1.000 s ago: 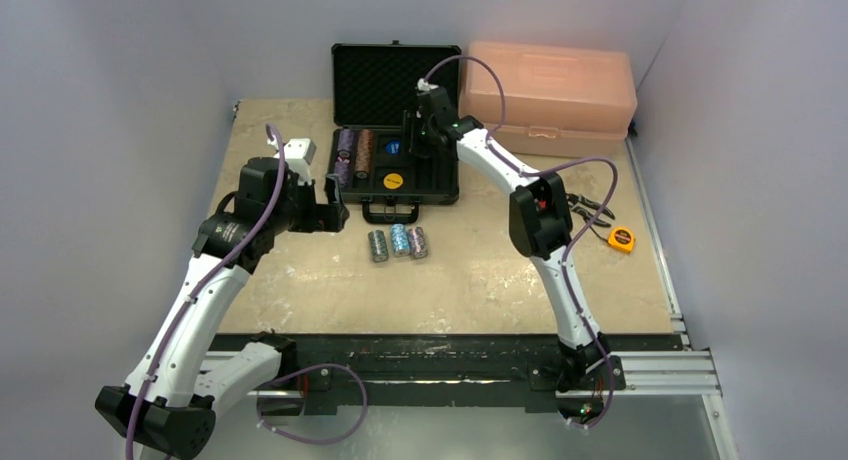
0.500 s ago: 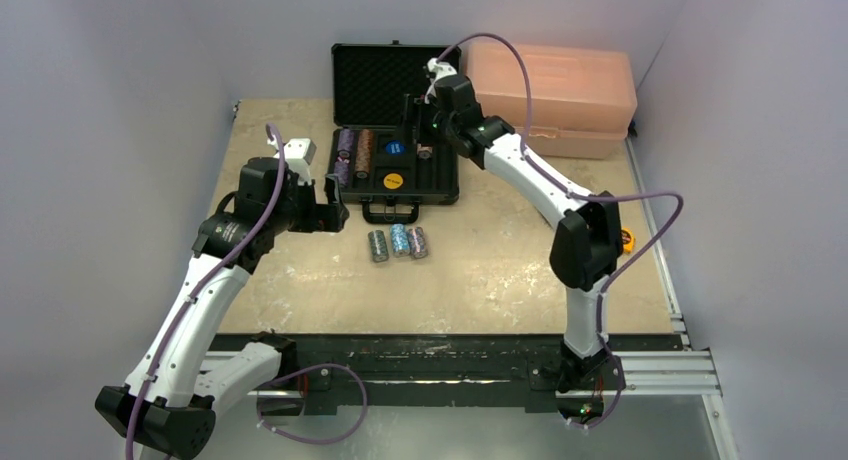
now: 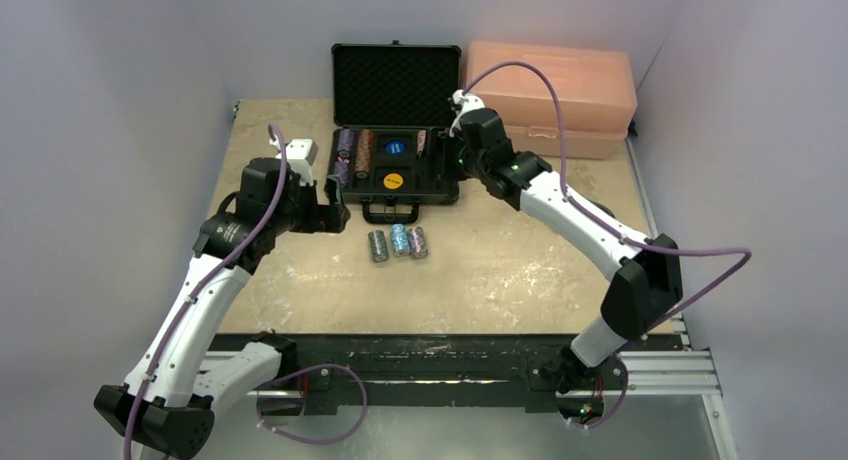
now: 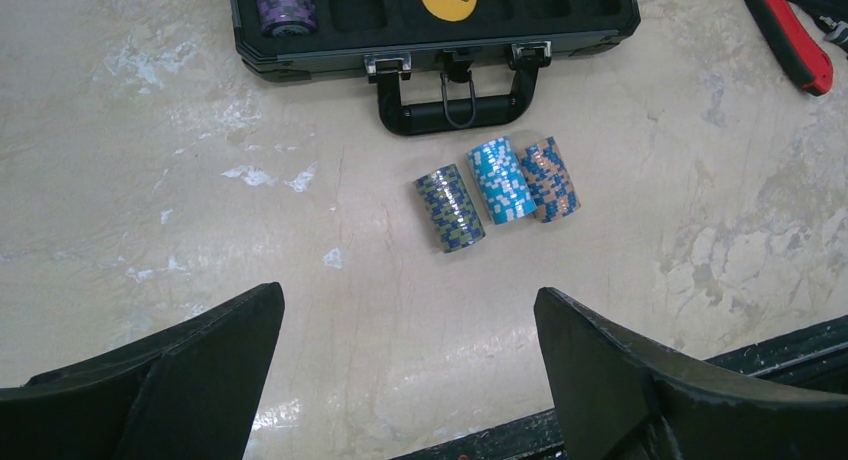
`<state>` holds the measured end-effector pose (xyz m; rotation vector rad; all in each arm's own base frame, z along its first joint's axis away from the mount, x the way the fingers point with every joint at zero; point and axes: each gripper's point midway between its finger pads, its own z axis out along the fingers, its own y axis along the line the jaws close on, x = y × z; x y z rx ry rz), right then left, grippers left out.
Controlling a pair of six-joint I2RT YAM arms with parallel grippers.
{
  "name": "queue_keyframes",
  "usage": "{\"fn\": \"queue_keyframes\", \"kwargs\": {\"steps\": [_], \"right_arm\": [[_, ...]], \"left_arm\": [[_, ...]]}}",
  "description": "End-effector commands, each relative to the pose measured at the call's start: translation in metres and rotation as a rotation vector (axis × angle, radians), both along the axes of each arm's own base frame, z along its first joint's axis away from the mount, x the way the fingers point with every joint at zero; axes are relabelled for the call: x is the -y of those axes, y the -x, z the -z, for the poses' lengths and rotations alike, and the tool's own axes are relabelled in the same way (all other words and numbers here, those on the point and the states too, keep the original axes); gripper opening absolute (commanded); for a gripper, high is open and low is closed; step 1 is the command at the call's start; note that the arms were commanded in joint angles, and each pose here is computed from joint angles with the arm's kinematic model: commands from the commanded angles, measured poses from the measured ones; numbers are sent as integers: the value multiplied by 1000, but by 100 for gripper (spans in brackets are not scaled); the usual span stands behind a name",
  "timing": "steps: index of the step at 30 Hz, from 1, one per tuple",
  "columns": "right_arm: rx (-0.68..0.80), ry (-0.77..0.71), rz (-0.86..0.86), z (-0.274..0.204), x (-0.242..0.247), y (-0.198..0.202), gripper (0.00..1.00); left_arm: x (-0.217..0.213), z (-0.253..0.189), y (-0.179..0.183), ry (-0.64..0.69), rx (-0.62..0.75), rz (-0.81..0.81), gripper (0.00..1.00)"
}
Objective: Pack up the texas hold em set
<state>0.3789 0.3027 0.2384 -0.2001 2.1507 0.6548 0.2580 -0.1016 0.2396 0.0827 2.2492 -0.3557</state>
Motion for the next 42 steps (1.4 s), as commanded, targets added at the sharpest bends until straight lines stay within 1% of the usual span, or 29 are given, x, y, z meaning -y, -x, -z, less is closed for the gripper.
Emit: {"fn": "queue_keyframes", "kwargs": {"steps": [1, 5, 8, 11, 12, 14, 17, 21, 25, 30, 34, 38, 42], "right_arm": [[43, -9, 31, -26, 20, 17, 72], [35, 28, 33, -29, 39, 38, 74], [41, 2, 41, -34, 48, 53, 76], [35, -36, 30, -35, 45, 69, 78], [34, -46, 27, -36, 43, 74, 80], [21, -59, 25, -34, 39, 82, 89], [9, -72, 36, -30, 32, 91, 94], [-8, -91, 25, -22, 8, 105, 95], [-27, -71, 7, -7, -22, 115, 94], [-66, -21, -27, 13, -65, 120, 93], [-99, 36, -45, 30, -97, 127, 94], [-120, 102, -47, 47, -122, 129, 94], [-167, 161, -49, 74, -140, 129, 94]], "left_arm": [[1, -9, -2, -20, 38, 8, 97], [4, -8, 1, -29, 37, 25, 96], [5, -9, 2, -29, 37, 29, 96], [1, -11, 2, -42, 46, 10, 96], [0, -11, 2, -45, 49, 8, 96], [0, -12, 2, -46, 55, 5, 96], [-1, -14, 3, -46, 58, 2, 96], [-9, -15, 3, -62, 67, -36, 96], [-19, -17, 3, -88, 75, -90, 96], [-26, -21, 4, -99, 92, -123, 96], [-39, -26, 4, -124, 113, -190, 96], [-55, -33, 7, -146, 145, -270, 97], [-65, -38, 9, -154, 173, -324, 96]]}}
